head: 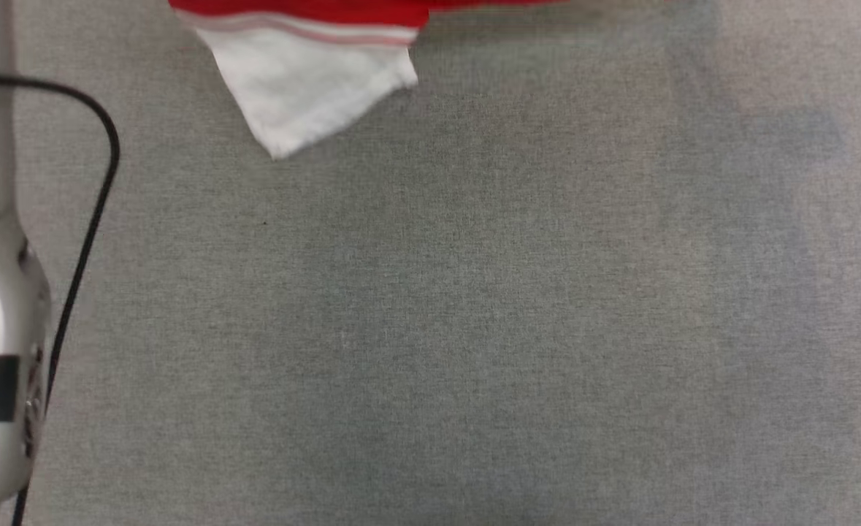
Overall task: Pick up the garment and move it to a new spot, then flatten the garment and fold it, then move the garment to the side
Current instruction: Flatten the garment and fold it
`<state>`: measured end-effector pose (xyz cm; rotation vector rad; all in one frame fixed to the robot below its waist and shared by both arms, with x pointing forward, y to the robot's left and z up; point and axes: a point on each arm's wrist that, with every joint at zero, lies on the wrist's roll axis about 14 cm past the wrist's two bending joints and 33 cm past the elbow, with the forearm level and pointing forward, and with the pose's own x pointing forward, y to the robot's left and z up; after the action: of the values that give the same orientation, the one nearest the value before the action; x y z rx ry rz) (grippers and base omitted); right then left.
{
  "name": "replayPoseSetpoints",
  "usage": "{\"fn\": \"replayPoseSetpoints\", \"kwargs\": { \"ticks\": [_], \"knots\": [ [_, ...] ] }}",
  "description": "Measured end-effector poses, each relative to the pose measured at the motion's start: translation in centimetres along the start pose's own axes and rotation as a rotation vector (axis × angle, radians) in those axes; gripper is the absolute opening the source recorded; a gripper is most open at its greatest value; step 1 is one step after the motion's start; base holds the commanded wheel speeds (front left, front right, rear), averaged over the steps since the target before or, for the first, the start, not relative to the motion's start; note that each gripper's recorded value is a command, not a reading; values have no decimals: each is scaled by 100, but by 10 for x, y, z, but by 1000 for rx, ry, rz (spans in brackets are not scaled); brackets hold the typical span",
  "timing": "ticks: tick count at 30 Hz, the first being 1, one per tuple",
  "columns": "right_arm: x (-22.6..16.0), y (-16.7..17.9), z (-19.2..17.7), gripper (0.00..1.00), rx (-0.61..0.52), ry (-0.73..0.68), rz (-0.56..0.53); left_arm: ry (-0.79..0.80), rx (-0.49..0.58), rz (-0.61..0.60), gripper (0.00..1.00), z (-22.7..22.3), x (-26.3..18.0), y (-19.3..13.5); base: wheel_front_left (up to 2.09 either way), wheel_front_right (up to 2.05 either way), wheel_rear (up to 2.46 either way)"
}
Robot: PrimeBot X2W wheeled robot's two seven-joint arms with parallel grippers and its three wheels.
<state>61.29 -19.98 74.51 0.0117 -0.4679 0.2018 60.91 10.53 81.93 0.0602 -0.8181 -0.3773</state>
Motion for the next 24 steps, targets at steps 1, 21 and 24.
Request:
{"fn": "replayPoseSetpoints", "kwargs": {
  "ticks": [1, 21, 24],
  "knots": [
    [8, -2, 1, 0, -1, -12, -7, -11, 4, 0, 0, 0, 7, 2, 0, 0, 0],
    [82, -16, -84, 0, -94, 47, -25, 74, 12, -13, 0, -90, 41, 17, 0, 0, 0],
    [72, -15, -114, 0, -75, 94, -26, 129, -12, 0, 0, -119, 21, 18, 0, 0, 0]
  ]
}}
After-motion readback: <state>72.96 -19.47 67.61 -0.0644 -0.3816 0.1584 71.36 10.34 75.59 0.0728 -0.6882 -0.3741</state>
